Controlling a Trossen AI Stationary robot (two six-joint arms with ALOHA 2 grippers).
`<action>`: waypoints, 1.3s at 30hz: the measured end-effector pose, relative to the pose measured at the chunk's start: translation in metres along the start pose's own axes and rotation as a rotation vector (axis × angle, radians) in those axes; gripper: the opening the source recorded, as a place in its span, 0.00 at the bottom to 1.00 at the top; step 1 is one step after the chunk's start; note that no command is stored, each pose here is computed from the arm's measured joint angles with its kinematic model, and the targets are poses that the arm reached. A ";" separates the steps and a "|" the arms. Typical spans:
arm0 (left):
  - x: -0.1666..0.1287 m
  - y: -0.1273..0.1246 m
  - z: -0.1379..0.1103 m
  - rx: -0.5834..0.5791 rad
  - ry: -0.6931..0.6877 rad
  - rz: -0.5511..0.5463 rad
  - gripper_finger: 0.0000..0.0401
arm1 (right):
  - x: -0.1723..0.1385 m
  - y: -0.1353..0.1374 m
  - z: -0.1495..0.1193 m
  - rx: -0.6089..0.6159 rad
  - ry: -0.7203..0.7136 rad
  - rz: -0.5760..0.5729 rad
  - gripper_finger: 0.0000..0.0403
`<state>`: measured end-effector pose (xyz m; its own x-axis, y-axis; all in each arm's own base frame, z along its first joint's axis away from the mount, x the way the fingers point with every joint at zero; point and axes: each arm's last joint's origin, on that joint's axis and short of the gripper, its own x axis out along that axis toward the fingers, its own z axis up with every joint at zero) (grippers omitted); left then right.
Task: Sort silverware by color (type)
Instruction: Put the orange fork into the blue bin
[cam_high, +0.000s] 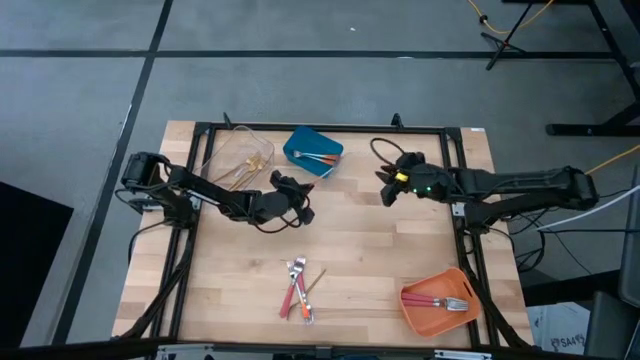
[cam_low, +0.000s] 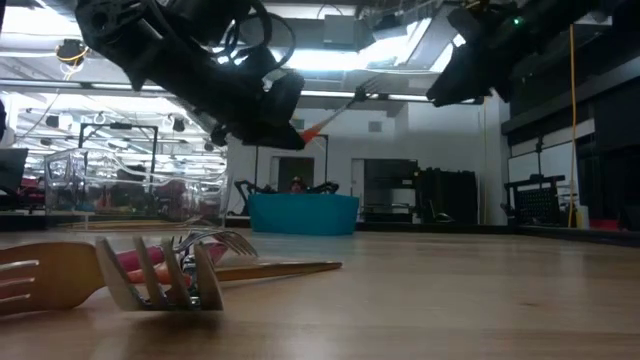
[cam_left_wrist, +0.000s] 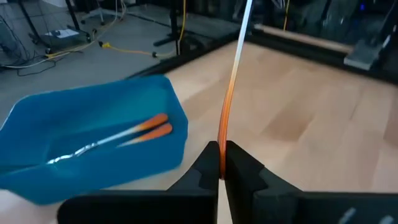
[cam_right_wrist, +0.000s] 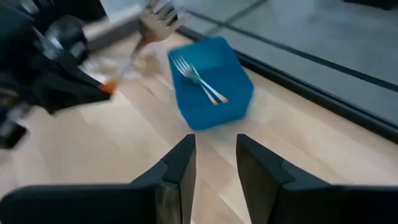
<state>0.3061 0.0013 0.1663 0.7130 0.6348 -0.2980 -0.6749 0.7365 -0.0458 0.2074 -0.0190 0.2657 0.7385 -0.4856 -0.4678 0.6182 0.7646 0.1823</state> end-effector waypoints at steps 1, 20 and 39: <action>0.001 0.000 0.002 -0.011 -0.010 0.000 0.00 | 0.003 0.000 -0.003 0.023 -0.029 0.027 0.26; 0.001 -0.002 0.025 -0.185 -0.190 -0.049 0.00 | 0.050 0.021 -0.027 0.261 -0.405 0.405 0.26; 0.000 -0.001 0.027 -0.203 -0.212 -0.026 0.01 | 0.078 0.048 0.004 0.338 -0.532 0.269 0.26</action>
<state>0.3123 0.0067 0.1916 0.7399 0.6667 -0.0898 -0.6650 0.7049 -0.2466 0.2958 -0.0218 0.2420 0.8565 -0.5054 0.1043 0.3809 0.7556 0.5329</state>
